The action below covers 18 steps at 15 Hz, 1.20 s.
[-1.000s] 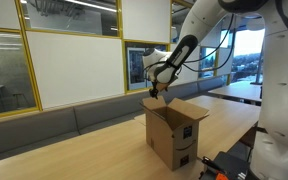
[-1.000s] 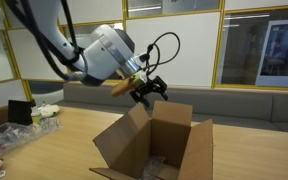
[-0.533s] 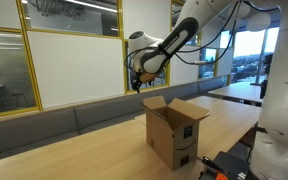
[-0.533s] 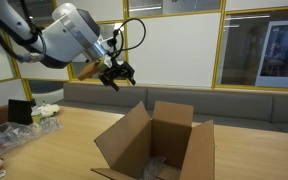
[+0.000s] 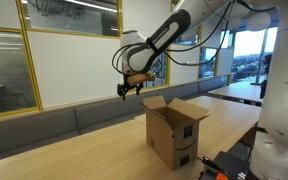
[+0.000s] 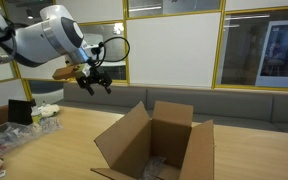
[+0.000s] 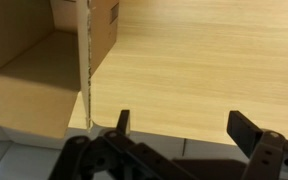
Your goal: Put the green ball, masking tape and pliers inside the brown box
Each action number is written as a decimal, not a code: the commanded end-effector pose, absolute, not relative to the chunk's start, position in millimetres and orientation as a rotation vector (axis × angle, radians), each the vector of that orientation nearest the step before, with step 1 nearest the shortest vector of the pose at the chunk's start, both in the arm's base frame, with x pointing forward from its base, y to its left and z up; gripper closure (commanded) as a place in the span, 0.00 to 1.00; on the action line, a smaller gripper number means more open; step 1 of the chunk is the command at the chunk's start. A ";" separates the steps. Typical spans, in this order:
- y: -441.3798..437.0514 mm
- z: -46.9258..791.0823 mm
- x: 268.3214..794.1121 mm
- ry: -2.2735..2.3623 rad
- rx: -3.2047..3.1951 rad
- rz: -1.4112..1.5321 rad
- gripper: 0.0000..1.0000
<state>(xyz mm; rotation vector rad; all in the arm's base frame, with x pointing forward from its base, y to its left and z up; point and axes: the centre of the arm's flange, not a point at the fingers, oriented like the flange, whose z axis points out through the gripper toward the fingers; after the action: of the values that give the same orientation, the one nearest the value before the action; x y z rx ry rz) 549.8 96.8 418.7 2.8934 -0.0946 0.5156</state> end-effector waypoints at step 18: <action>108.6 158.1 519.4 0.119 3.013 -0.195 0.00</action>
<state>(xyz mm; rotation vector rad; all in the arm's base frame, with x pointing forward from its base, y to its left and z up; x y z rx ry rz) 513.5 119.8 181.7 3.1360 0.0721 -0.1667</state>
